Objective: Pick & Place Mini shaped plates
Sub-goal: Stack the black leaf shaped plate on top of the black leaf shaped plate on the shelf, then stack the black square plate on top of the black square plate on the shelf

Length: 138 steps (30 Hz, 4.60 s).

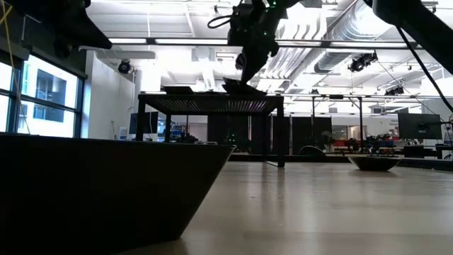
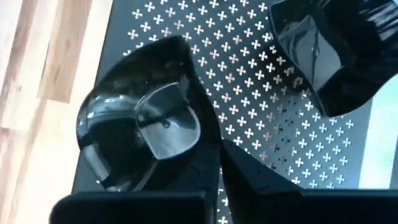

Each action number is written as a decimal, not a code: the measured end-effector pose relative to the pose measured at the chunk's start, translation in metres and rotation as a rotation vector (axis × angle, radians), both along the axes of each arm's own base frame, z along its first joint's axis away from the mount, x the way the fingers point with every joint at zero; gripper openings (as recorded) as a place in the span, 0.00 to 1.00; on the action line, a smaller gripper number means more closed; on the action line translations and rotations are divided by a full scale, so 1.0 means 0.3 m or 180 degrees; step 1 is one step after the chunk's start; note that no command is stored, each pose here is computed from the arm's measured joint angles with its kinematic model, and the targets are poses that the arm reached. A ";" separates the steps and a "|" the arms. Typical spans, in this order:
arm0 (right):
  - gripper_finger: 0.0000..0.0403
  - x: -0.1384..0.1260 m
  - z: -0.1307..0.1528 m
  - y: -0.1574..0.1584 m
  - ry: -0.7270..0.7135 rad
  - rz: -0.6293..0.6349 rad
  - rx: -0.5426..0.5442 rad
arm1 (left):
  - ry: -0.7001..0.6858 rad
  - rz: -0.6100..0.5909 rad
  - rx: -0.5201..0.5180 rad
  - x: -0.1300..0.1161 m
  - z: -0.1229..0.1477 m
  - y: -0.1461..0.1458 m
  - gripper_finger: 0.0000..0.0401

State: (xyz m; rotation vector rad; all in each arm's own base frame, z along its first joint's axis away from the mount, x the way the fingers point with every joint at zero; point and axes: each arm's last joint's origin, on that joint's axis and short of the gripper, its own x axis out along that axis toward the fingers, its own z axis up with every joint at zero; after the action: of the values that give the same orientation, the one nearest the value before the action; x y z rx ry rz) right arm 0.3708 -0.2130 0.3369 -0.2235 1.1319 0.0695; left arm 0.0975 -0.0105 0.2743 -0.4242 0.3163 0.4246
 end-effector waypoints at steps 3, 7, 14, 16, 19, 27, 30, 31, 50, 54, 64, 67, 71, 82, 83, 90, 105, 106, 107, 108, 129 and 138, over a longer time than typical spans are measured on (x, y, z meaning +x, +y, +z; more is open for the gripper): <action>0.07 0.011 0.000 0.007 -0.0037 0.0061 -0.0049 | 0.0018 0.0000 0.0005 -0.001 -0.002 0.000 0.00; 0.17 0.032 0.013 0.018 -0.0165 0.0045 -0.0178 | 0.0066 0.0000 0.0018 -0.003 -0.006 0.001 0.00; 0.28 0.027 0.102 0.063 -0.0285 -0.0117 -0.0244 | 0.0105 -0.0001 0.0026 -0.005 -0.009 0.001 0.00; 0.28 0.000 0.134 0.092 -0.0335 -0.0180 -0.0248 | 0.0102 0.0000 0.0023 -0.005 -0.009 0.001 0.00; 0.21 -0.053 0.180 0.142 -0.0417 -0.0308 -0.0091 | 0.0077 0.0001 0.0012 -0.004 -0.007 0.001 0.00; 0.04 -0.183 0.161 0.291 -0.1159 -0.0555 0.0286 | 0.0041 0.0117 0.0063 0.005 -0.004 0.002 0.00; 0.02 -0.247 0.103 0.372 -0.1506 -0.0778 0.0366 | 0.0036 0.0117 0.0073 0.022 -0.003 -0.003 0.00; 0.01 -0.270 0.082 0.402 -0.1606 -0.0858 0.0424 | 0.0036 0.0114 0.0085 0.029 -0.003 -0.005 0.00; 0.01 -0.696 -0.322 0.803 -0.0606 -0.1701 0.1573 | -0.0116 -0.0428 0.0331 0.228 -0.003 -0.069 0.00; 0.03 -0.744 -0.441 0.831 0.0052 -0.1663 0.1731 | -0.0190 -0.0435 0.0344 0.252 -0.003 -0.076 0.00; 0.29 -0.832 -0.636 0.844 0.0704 -0.1544 0.1670 | -0.0314 -0.0483 0.0129 0.302 -0.014 -0.093 0.00; 0.33 -0.833 -0.650 0.845 0.0684 -0.1480 0.1690 | -0.0298 -0.0477 0.0106 0.304 -0.017 -0.094 0.00; 0.32 -0.841 -0.670 0.849 0.0716 -0.1511 0.1702 | -0.0301 -0.0476 0.0107 0.303 -0.017 -0.093 0.00; 0.12 -0.858 -0.701 0.859 0.0810 -0.1544 0.1810 | -0.0277 -0.0476 0.0117 0.302 -0.019 -0.093 0.00; 0.09 -0.857 -0.699 0.862 0.0840 -0.1512 0.1852 | -0.0277 -0.0478 0.0117 0.302 -0.019 -0.093 0.00; 0.03 -0.851 -0.692 0.869 0.0886 -0.1457 0.2052 | -0.0265 -0.0477 0.0122 0.302 -0.020 -0.093 0.00; 0.21 -0.831 -0.682 0.878 0.0764 -0.1528 0.2290 | -0.0180 -0.0481 0.0136 0.299 -0.028 -0.092 0.00; 0.23 -0.832 -0.682 0.878 0.0761 -0.1510 0.2283 | -0.0170 -0.0481 0.0138 0.299 -0.029 -0.092 0.00; 0.24 -0.832 -0.683 0.878 0.0756 -0.1491 0.2280 | -0.0159 -0.0481 0.0140 0.299 -0.030 -0.092 0.00; 0.25 -0.832 -0.685 0.878 0.0760 -0.1481 0.2270 | -0.0153 -0.0481 0.0140 0.298 -0.031 -0.092 0.00; 0.01 -0.727 -0.595 0.889 0.0118 -0.1868 0.2749 | -0.0060 -0.0477 0.0157 0.295 -0.039 -0.091 0.00; 0.01 -0.489 -0.462 0.827 -0.1314 -0.3067 0.2824 | 0.0030 -0.0317 0.0246 0.290 -0.048 -0.084 0.00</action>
State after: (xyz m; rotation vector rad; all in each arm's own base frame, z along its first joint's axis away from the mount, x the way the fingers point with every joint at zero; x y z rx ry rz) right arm 0.2241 0.0352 0.1983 1.0547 0.6152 -0.3170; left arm 0.1845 -0.0358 0.2600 -0.3296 0.3277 0.3403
